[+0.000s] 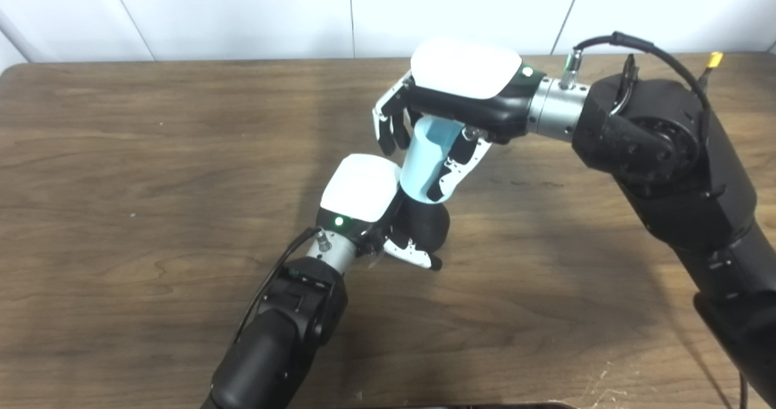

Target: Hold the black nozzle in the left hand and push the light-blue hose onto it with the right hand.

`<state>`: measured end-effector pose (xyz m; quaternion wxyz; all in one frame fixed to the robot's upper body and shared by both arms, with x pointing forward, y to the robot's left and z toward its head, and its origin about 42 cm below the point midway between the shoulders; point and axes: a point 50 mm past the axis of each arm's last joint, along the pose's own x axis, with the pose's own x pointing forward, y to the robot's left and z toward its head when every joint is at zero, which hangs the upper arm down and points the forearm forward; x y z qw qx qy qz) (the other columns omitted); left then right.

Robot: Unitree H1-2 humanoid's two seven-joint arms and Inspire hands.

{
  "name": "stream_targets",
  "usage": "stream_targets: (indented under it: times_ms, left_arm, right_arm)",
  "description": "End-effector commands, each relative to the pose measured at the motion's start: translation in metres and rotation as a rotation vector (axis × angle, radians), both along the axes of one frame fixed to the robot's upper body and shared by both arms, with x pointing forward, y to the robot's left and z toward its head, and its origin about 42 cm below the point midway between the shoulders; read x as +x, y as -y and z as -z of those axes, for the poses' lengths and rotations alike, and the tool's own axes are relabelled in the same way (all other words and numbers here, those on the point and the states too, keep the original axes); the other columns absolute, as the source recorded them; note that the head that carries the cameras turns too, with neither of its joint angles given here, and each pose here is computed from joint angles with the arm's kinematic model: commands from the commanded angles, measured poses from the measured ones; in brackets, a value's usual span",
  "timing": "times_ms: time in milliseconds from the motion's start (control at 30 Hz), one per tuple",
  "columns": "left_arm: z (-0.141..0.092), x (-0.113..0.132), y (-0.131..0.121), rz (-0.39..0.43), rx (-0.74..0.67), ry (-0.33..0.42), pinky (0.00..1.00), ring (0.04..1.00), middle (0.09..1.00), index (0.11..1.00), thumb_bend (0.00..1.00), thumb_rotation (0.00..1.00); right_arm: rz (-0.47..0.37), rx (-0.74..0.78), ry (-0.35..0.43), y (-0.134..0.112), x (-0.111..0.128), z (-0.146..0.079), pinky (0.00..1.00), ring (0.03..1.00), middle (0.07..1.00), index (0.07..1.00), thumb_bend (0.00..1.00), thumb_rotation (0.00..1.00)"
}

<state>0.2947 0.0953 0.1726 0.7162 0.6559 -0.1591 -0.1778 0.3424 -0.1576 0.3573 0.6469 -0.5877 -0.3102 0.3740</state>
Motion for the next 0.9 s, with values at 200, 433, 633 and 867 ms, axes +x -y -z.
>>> stream_targets:
  times_ms: [200, 433, 633, 867]
  left_arm:
    - [-0.006, -0.001, 0.001, 0.021, -0.005, 0.022, 0.67, 0.584, 0.527, 0.454, 0.52, 0.00]
    - [-0.006, 0.000, 0.001, 0.022, -0.006, 0.018, 0.66, 0.581, 0.522, 0.459, 0.52, 0.00]
    - [-0.008, 0.001, 0.002, 0.022, -0.001, 0.014, 0.66, 0.587, 0.524, 0.457, 0.52, 0.00]
    - [-0.009, 0.001, 0.003, 0.023, 0.010, 0.018, 0.64, 0.589, 0.530, 0.451, 0.52, 0.00]
  right_arm:
    - [0.006, -0.018, 0.057, 0.003, 0.006, -0.010, 0.30, 0.376, 0.493, 0.509, 0.52, 0.00]
    - [-0.005, -0.053, 0.029, -0.001, 0.006, -0.008, 0.31, 0.381, 0.504, 0.509, 0.52, 0.00]
    - [0.000, -0.090, 0.006, -0.004, 0.001, -0.005, 0.25, 0.347, 0.455, 0.529, 0.51, 0.00]
    - [0.003, -0.155, -0.014, -0.006, -0.003, -0.005, 0.28, 0.352, 0.460, 0.531, 0.51, 0.00]
